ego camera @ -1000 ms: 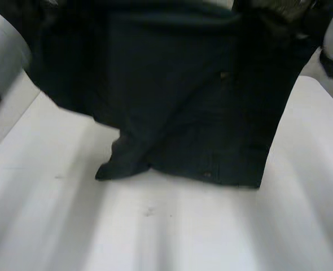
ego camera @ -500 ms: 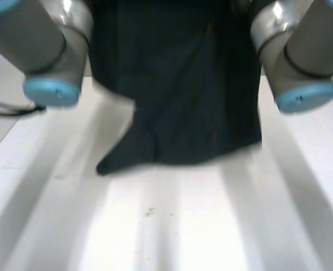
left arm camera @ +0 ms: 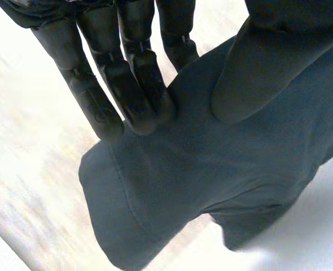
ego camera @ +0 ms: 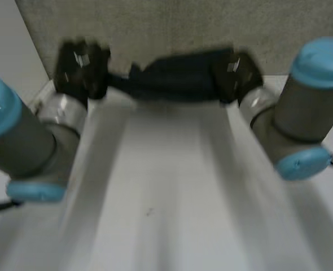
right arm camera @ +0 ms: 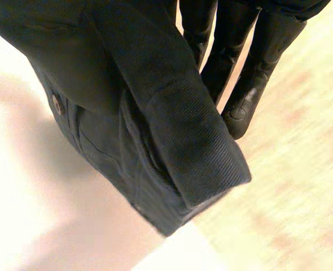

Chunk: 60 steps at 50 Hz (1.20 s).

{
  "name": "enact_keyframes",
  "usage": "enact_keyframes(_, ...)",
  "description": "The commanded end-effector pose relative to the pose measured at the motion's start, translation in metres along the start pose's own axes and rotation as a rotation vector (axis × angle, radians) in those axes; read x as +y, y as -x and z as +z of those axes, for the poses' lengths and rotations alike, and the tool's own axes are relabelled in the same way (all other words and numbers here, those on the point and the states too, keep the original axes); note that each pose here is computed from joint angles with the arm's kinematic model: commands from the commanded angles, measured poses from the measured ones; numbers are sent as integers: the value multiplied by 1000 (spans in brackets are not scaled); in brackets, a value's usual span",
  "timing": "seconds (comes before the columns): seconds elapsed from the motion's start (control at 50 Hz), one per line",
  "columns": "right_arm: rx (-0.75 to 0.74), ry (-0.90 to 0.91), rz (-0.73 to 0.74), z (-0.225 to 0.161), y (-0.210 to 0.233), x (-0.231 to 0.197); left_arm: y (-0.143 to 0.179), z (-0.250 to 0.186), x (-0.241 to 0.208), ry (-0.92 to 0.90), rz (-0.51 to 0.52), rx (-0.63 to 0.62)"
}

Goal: Fold the shorts.

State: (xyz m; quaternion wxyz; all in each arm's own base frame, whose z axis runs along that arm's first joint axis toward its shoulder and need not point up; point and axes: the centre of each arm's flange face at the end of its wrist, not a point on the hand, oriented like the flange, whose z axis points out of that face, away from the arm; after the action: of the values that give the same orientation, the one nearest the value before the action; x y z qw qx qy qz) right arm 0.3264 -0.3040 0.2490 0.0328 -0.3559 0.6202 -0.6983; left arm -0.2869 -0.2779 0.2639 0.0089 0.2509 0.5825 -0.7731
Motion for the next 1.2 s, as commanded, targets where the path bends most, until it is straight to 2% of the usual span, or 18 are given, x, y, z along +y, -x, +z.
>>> enact_keyframes(0.02, -151, 232, -27, -13, 51, 78, -44, -39, 89, 266, 40, 135)
enact_keyframes(0.16, -231, 367, -68, -44, 63, 103, -44, -76, 101, 424, 62, 197)
enact_keyframes(0.26, -276, 359, -40, -75, 60, 88, -32, -92, 77, 391, 56, 186)
enact_keyframes(0.38, -273, 330, 11, -92, 42, 81, -19, -102, 52, 321, 44, 157)
enact_keyframes(0.5, -245, 309, 162, -101, 25, 75, -15, -107, 50, 309, 34, 162)
enact_keyframes(0.6, -173, 340, 335, -96, 0, 84, -11, -106, 64, 333, 15, 220)
enact_keyframes(0.66, -159, 341, 377, -94, -5, 86, -7, -105, 71, 347, 3, 241)
enact_keyframes(0.82, -179, 348, 358, -94, -3, 90, -7, -105, 87, 378, -11, 266)
enact_keyframes(0.96, -254, 393, 304, -90, 14, 112, 8, -95, 100, 416, -9, 220)
enact_keyframes(1.2, -268, 389, 219, -83, 18, 125, 5, -87, 121, 475, -7, 233)
